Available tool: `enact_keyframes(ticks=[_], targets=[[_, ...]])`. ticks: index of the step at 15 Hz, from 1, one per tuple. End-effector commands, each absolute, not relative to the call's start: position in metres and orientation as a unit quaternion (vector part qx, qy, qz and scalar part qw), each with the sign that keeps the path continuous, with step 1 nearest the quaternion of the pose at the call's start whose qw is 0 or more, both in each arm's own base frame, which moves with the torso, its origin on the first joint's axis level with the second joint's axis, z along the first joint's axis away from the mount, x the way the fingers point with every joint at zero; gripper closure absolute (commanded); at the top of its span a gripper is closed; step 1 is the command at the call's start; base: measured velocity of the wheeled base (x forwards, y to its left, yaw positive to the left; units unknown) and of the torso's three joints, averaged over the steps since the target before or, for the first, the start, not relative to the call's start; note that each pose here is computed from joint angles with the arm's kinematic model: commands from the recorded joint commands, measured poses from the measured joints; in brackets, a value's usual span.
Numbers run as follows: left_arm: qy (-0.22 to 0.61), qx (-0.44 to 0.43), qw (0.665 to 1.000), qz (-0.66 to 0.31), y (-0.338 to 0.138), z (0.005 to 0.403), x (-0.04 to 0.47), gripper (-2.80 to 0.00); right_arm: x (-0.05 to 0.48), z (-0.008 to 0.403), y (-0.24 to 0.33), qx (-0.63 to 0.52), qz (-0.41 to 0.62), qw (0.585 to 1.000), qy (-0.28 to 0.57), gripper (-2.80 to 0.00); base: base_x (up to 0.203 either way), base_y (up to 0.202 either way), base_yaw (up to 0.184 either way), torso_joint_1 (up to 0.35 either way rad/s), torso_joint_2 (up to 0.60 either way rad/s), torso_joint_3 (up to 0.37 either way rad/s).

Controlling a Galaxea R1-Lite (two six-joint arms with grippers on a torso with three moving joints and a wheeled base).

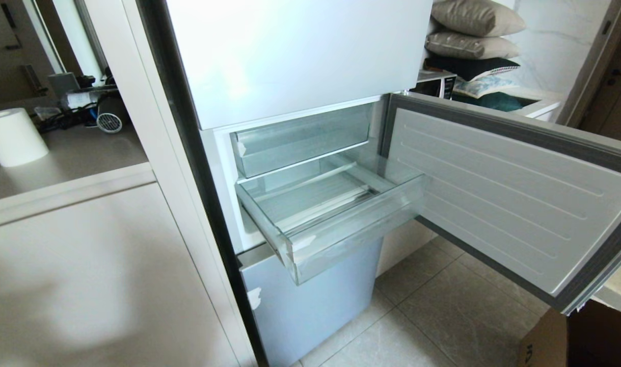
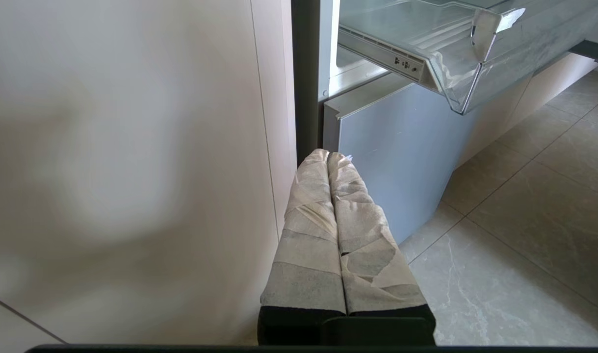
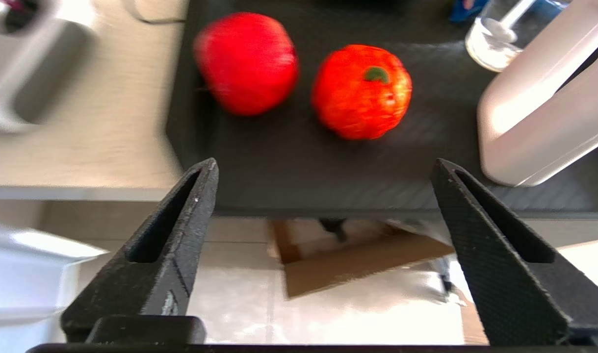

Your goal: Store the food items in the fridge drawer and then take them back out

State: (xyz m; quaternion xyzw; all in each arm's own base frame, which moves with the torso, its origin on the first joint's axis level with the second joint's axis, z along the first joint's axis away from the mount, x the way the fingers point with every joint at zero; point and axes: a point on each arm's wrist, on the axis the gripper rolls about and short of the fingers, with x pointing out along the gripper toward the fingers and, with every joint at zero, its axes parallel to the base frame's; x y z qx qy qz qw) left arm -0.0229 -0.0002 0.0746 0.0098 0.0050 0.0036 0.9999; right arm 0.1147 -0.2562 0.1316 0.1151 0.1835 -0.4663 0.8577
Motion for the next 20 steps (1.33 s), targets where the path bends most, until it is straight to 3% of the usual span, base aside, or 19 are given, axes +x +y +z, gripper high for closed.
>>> enact_keyframes(ticks=[1,9,20], targets=[[0.006,0.010,1.000,0.004,0.000,0.074,-0.023,0.00,0.118,0.113,-0.282,0.121,-0.471,0.850,0.205,-2.80,0.000,0.000,0.000,0.000,0.00,0.000],[0.006,0.010,1.000,0.004,0.000,0.074,-0.023,0.00,0.138,0.062,-0.331,0.115,-0.439,0.869,0.196,-2.80,0.000,0.000,0.000,0.000,0.00,0.000],[0.006,0.010,1.000,0.004,0.000,0.074,-0.023,0.00,0.139,0.047,-0.366,0.106,-0.454,0.865,0.186,-2.80,0.000,0.000,0.000,0.000,0.00,0.000]])
